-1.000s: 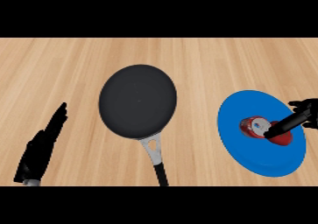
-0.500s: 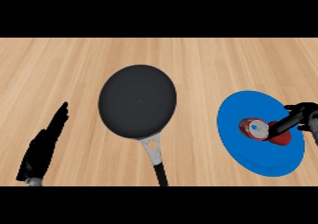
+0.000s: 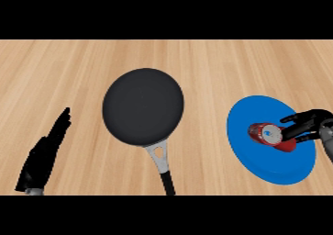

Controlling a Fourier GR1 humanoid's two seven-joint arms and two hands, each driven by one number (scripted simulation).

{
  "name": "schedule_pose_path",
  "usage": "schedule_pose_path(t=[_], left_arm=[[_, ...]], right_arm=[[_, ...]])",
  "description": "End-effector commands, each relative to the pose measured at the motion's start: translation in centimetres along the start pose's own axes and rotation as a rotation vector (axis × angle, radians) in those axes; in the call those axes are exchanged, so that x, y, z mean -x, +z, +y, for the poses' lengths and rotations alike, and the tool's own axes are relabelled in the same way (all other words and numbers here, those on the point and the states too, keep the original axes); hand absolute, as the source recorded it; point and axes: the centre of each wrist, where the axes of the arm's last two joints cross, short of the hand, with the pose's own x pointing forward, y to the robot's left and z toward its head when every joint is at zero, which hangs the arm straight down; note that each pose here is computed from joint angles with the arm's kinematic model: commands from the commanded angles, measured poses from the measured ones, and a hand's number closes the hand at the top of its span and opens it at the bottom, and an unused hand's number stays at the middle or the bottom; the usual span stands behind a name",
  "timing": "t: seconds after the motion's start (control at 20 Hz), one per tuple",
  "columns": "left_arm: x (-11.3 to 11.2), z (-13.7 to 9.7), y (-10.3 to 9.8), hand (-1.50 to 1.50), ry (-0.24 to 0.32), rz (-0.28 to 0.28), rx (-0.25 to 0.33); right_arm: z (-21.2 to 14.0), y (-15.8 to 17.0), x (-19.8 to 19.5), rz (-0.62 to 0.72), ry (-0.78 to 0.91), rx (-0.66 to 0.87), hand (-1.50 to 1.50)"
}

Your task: Pick the tomato from the plate and place it in the pan

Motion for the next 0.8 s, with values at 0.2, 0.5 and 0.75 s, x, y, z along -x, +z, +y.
schedule_pose_path(t=[0.2, 0.5, 0.75], left_arm=[[0.1, 0.1, -1.1, 0.00, -0.008, 0.001, 0.020], [-1.4, -2.0, -1.2, 0.00, -0.004, -0.060, 0.084], [-1.1, -0.9, -1.1, 0.00, 0.002, -0.026, 0.056]], right_arm=[[2.1, 1.2, -2.4, -0.210, 0.241, -0.021, 1.50], [5.3, 6.6, -5.7, -0.659, 0.826, 0.012, 1.50], [2.4, 7.0, -7.8, -0.955, 0.829, 0.266, 1.50]])
